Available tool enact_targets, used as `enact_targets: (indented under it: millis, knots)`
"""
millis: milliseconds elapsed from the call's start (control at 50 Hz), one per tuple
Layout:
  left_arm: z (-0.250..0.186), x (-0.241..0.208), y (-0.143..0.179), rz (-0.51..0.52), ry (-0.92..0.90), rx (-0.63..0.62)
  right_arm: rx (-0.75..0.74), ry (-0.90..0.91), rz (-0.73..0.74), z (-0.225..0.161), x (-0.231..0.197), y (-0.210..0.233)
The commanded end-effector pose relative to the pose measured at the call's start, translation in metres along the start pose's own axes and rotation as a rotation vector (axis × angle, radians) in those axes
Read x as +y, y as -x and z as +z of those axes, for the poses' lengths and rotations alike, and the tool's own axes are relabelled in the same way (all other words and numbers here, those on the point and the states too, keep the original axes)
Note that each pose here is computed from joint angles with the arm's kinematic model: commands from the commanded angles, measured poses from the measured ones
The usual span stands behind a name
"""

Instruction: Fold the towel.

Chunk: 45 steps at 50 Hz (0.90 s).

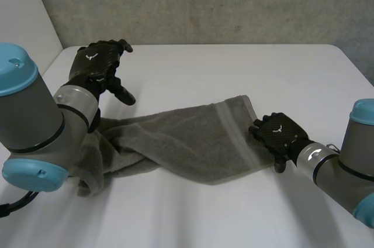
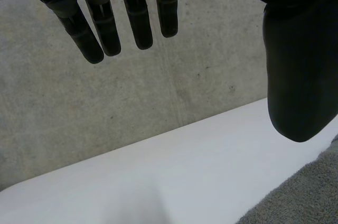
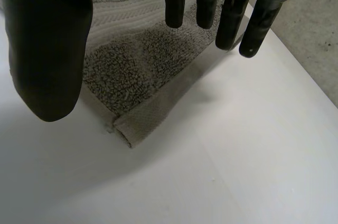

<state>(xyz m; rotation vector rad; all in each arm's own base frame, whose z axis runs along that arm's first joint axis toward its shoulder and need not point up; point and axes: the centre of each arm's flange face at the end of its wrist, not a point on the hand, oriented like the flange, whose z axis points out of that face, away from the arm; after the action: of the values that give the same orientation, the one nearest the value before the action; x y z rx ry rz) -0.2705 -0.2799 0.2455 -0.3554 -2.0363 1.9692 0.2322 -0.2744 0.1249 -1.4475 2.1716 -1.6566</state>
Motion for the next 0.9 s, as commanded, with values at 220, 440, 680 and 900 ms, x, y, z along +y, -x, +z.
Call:
enact_targets:
  millis: [220,440,680,900]
  knots:
    - [-0.001,0.003,0.000,0.002,0.008,0.003,0.015,-0.009,-0.027,0.006,0.002,-0.002]
    - [-0.001,0.003,0.001,0.000,0.010,0.000,0.009,-0.008,-0.028,0.007,0.003,-0.001]
    - [0.000,0.004,0.001,0.000,0.011,-0.001,0.001,0.001,-0.028,0.012,0.006,0.002]
    - [0.000,0.004,0.001,0.001,0.013,-0.001,0.013,-0.009,-0.034,0.020,0.006,-0.002]
